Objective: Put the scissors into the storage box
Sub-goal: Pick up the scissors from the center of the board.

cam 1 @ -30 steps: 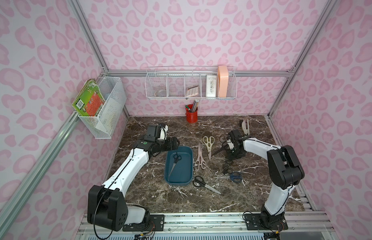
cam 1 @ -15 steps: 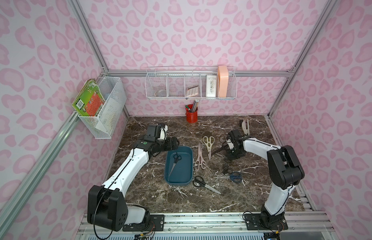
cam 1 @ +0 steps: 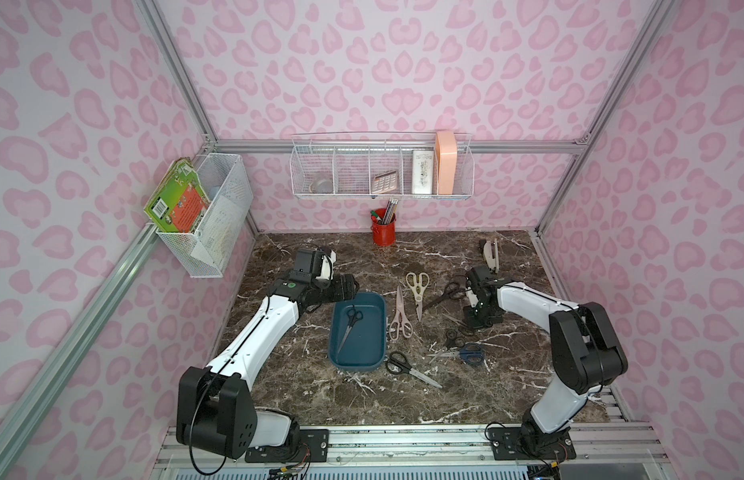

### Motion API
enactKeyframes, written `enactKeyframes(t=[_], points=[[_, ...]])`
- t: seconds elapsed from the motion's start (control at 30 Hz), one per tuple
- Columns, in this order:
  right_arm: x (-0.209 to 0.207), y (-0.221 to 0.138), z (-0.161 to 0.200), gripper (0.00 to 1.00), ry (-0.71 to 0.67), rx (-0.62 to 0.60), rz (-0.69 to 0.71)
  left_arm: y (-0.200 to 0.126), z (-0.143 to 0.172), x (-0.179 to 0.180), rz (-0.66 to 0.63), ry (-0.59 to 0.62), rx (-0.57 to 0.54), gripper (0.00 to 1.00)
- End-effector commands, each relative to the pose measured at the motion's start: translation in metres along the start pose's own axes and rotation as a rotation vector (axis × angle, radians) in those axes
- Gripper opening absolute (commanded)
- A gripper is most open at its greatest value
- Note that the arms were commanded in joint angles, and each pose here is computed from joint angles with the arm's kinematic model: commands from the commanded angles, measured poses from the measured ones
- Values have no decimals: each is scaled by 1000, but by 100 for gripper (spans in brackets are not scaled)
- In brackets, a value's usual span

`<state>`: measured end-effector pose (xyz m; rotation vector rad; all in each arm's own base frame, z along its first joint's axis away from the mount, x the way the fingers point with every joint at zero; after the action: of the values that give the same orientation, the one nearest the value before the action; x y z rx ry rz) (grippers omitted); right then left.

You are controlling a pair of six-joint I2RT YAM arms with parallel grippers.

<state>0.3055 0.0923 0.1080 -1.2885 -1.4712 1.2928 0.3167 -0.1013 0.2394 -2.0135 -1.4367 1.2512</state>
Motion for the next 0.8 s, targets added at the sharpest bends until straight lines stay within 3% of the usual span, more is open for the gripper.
enactKeyframes(t=[0.0,0.33,0.57,0.77], points=[[-7,-6,2,0,50,-2,-12,0,0,-1,8,9,6,90],[5,-48,-15,0,85,-77,-65,-2,-2,2,-16,-2,-8,90],[93,-96,-27,0,-58,-170,-171,-13,-16,31,-58,-89,-52,90],[200,-119,-39,0,-242,-223,-268,-35,-27,55,-162,-105,-128,90]])
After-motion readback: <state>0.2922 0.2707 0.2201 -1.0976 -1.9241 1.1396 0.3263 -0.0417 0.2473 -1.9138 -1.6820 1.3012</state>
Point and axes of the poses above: each gripper's point midway between its finger pads, its own y axis out along the fingers, its own x axis along the line the jaws close on, z = x × y, the point moved 8 cm from there along -y, back along the fingers, and after that the axes turned 1 degree about -y, right-handed, at the moved point
